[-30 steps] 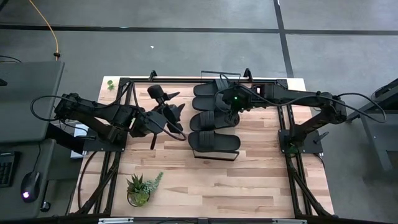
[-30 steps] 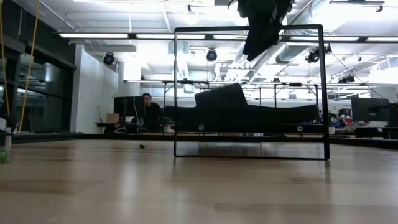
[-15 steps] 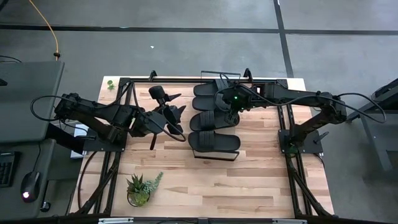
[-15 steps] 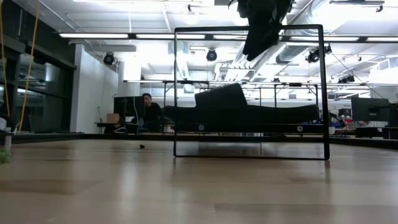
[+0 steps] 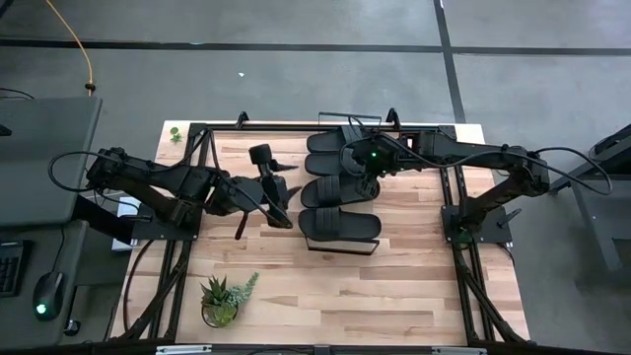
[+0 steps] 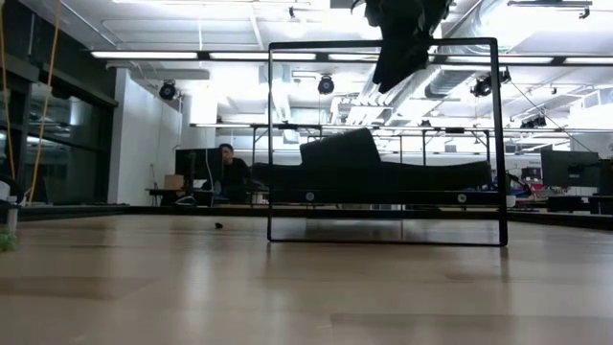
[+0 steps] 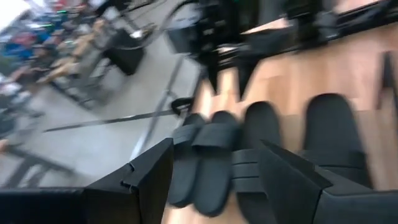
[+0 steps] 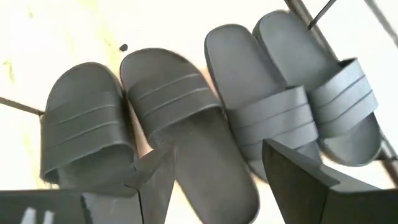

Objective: Pick and place slides into the shelf
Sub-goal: Return to Home Position

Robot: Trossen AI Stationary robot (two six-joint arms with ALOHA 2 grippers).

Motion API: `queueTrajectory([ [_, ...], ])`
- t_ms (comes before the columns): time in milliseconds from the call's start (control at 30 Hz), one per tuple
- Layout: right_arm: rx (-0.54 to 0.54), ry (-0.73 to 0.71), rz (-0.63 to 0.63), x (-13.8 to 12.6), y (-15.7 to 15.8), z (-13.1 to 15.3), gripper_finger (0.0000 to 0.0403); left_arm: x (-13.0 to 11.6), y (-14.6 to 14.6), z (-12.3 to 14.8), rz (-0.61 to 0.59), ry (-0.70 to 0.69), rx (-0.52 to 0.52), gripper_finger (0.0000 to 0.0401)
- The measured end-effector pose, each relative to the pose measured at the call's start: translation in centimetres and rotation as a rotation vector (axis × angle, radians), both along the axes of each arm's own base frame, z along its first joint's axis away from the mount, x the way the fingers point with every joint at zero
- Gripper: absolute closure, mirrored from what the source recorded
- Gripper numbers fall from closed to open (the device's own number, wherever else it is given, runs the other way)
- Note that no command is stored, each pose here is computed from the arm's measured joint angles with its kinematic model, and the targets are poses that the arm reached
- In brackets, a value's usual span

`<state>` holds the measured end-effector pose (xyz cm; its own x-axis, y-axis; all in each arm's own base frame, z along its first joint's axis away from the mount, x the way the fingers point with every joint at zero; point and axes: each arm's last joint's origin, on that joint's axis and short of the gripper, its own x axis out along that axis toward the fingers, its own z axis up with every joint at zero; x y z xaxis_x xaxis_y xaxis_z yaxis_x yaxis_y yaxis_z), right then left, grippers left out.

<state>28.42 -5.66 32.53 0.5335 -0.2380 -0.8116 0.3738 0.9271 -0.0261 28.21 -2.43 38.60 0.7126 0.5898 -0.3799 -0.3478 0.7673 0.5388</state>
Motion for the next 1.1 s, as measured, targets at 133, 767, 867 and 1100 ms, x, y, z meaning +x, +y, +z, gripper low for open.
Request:
queueTrajectory([
  [133, 0.047, -0.067, -0.077, 0.3, 0.0, 0.2, 0.0176, 0.2, -0.3, -0.8, -0.082, 0.06, -0.069, 0.0185],
  [767, 0.094, -0.291, 0.555, 1.6, 8.3, -3.2, 0.0176, 0.0, -3.7, -7.9, -0.293, -0.01, -0.243, 0.0185],
  [867, 0.084, -0.369, 0.607, 0.3, 9.5, -3.4, 0.0176, -1.1, -4.3, -9.3, -0.329, -0.054, -0.242, 0.0185],
  [1100, 0.037, -0.607, 0.613, -4.8, 10.5, -3.3, 0.0176, -4.4, -3.8, -11.2, -0.333, -0.116, -0.257, 0.0185],
])
